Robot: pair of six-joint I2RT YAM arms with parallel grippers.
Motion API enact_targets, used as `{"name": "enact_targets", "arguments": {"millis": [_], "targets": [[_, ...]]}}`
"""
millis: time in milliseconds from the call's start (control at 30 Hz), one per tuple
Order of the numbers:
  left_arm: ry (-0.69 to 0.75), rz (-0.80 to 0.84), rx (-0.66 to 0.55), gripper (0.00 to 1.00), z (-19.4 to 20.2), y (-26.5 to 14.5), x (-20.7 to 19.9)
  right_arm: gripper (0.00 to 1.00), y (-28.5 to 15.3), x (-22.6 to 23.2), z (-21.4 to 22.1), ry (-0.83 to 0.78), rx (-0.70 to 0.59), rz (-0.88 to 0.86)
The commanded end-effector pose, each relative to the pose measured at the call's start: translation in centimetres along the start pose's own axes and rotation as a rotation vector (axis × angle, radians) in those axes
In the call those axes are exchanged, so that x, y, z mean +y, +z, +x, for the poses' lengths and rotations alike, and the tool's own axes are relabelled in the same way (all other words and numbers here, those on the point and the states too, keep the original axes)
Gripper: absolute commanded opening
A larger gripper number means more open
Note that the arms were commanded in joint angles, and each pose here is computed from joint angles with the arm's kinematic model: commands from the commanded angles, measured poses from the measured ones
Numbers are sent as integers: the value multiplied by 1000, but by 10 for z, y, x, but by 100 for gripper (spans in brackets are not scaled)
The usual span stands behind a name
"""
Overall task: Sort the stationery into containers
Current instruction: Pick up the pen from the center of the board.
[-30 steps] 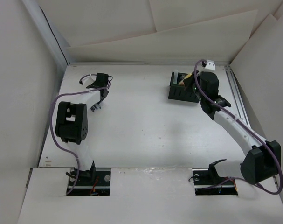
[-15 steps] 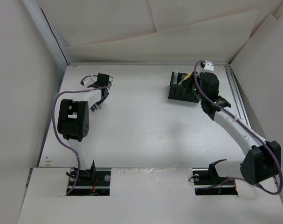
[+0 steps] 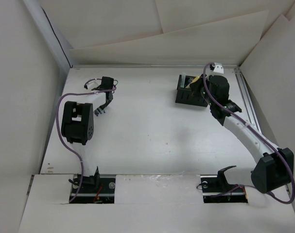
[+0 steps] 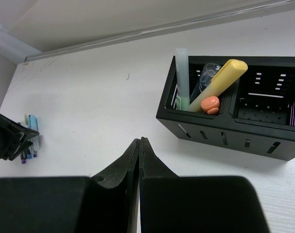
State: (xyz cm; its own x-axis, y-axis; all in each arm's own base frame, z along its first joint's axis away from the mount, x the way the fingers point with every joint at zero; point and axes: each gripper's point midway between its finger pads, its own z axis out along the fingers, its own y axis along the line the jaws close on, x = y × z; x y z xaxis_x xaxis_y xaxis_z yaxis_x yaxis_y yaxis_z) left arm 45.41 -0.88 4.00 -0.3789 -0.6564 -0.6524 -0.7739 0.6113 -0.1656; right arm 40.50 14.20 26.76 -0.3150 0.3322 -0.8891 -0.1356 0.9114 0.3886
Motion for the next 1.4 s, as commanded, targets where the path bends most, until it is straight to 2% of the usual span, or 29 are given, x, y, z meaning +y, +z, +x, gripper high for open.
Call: {"name": "enact_targets", "arguments": {"millis": [0,100,333,400,500,533,667,700,733,767,800,833,1000,1200,1367], "targets": [[-3,-1,2,35,-6,2,-3,4,-7,7,-15,3,-44,-28],[5,17,21,29,0,6,-6,4,-8,11,-14,1,-40,-36],[22,53,67,26,16,10,-8,6,-6,14,-9,-2,-28,-42],[28,60,62,26,14,10,-9,10,-6,16,-8,-4,-28,-42],[54,80,73,26,22,5,-15,24,-4,18,-3,-7,-16,-46],[78,82,79,26,29,3,-15,31,-4,18,-3,-7,-16,-46],[91,117,93,29,37,0,-19,47,-5,24,-5,-9,-20,-60],[75,161,98,29,37,-5,-27,50,-3,25,-1,-10,-8,-65],[84,207,91,17,35,-14,-33,51,-3,27,0,-10,-2,-78],[98,230,113,9,44,-15,-30,52,-1,27,3,-11,10,-83],[106,253,103,2,44,-20,-33,52,-2,34,1,-12,5,-96],[89,291,91,0,38,-29,-39,52,0,35,5,-13,20,-107],[123,371,87,0,51,-57,-48,54,5,53,12,-21,53,-160],[227,474,16,0,71,-108,-74,68,5,82,16,-32,70,-231],[356,631,6,0,116,-162,-92,80,9,97,29,-29,121,-290]]}}
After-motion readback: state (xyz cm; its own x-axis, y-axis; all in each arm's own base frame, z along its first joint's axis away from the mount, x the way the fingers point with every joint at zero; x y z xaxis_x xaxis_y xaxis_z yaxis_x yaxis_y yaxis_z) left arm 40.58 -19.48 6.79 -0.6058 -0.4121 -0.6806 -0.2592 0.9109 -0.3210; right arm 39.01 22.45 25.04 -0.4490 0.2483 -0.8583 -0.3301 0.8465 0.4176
